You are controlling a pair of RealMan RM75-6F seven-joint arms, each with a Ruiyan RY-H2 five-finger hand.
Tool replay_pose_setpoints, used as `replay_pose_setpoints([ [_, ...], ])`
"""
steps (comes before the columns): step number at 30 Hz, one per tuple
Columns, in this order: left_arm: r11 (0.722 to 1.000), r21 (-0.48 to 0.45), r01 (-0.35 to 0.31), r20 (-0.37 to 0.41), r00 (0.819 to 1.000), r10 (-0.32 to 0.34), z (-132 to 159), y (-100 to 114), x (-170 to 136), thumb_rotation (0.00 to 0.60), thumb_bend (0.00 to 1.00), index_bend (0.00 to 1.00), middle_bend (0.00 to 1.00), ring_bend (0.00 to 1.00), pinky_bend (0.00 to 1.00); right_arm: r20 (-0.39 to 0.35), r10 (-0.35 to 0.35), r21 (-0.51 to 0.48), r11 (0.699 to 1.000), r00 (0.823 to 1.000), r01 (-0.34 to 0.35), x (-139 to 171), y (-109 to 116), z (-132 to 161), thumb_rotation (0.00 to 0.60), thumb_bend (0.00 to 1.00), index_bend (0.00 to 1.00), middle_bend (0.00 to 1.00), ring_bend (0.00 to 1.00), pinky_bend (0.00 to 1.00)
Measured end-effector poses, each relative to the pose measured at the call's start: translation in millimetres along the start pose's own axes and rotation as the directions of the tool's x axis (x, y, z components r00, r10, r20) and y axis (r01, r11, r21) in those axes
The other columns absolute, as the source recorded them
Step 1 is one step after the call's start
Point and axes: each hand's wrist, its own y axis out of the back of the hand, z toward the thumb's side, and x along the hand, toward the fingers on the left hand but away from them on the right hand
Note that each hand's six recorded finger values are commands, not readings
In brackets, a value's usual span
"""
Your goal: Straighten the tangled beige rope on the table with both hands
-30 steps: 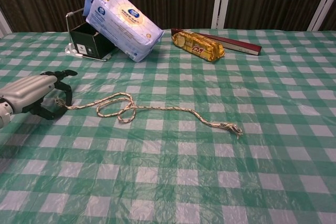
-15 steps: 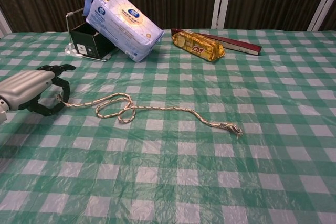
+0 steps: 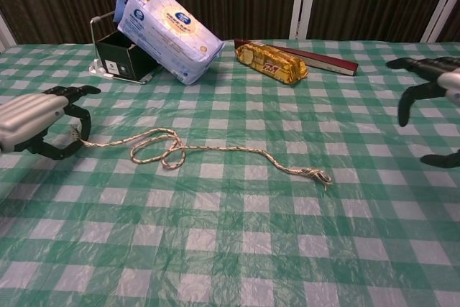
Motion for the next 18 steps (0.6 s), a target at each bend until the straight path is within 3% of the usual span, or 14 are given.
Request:
replay_pose_setpoints([
  [11, 1.000, -0.009, 0.000, -0.005, 1.000, 0.000, -2, 2, -1, 0.600, 0.47, 0.65, 0.01, 0.00, 0.00, -0.070, 0.088, 0.001, 0.996, 0.994, -0.088, -47, -29, 66, 0.600, 0.32, 0.61, 0.00, 0.00, 0.00],
  [18, 1.000, -0.008, 0.005, -0.007, 1.000, -0.005, -2, 3, -2, 0.600, 0.47, 0.65, 0.00, 0.00, 0.00, -0.072, 0.140, -0.024, 0.990, 0.988, -0.142, -59, -44, 87, 0.600, 0.35, 0.61, 0.00, 0.00, 0.00],
])
